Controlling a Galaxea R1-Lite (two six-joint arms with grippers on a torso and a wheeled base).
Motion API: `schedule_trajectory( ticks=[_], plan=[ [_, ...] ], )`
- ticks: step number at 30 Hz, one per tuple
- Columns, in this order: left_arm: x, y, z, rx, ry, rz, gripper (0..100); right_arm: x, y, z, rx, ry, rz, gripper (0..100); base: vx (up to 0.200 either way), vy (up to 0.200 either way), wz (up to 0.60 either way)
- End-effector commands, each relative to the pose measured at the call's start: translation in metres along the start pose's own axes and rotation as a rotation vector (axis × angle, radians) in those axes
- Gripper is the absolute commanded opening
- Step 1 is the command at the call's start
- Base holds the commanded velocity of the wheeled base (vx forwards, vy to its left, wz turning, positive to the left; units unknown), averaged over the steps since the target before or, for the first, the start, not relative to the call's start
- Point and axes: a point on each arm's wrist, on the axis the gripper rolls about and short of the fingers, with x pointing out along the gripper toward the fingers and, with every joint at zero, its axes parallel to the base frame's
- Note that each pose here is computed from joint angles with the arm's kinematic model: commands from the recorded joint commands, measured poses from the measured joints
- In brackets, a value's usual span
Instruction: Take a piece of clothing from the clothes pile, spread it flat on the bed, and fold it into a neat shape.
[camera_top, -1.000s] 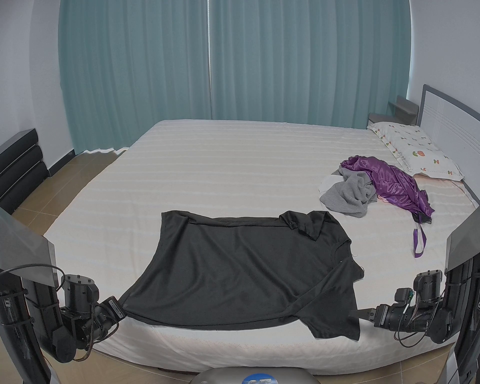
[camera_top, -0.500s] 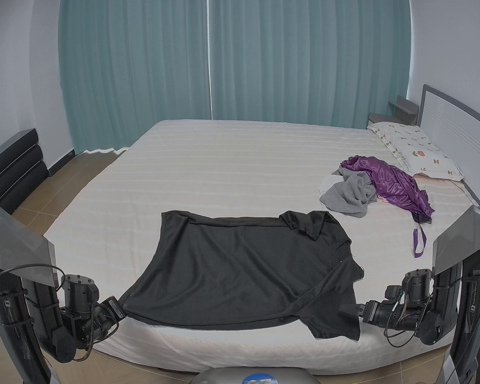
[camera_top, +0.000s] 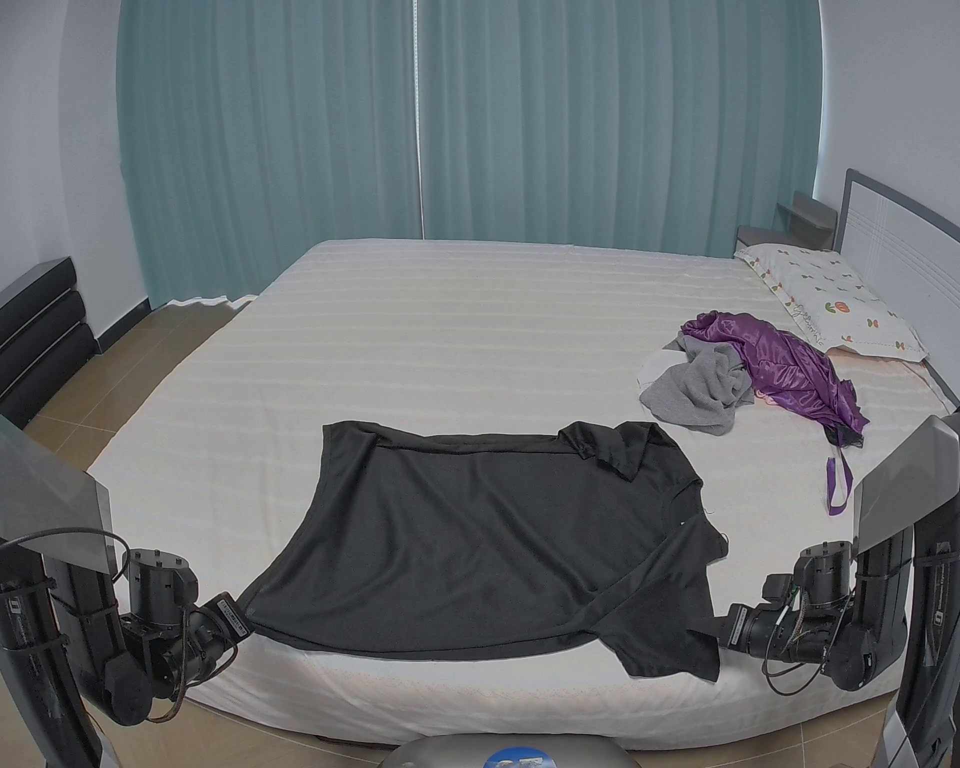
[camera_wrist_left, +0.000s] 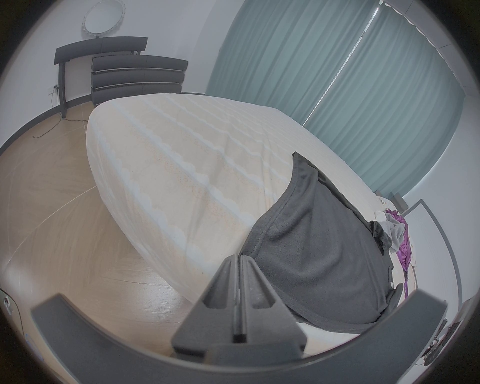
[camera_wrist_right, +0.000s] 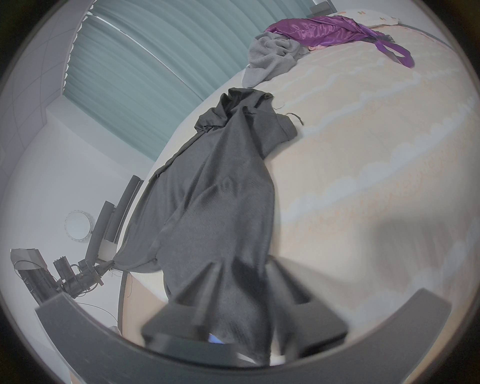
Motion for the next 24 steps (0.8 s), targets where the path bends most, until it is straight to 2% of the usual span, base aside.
schedule_trajectory(
  ticks=[1, 18, 24],
  plan=[
    [-0.003, 0.003, -0.003, 0.004, 0.014, 0.011, 0, -0.005, -0.001, -0.002, 0.008, 0.009, -0.009, 0, 0.000, 0.000, 0.00],
    [-0.013, 0.000, 0.002, 0.019, 0.003, -0.001, 0, -0.036, -0.003, 0.000, 0.034, -0.016, -0.036, 0, 0.000, 0.000, 0.00],
    [-0.019, 0.000, 0.003, 0.033, 0.009, 0.004, 0, -0.045, -0.004, -0.001, 0.012, 0.021, -0.069, 0, 0.000, 0.000, 0.00]
  ],
)
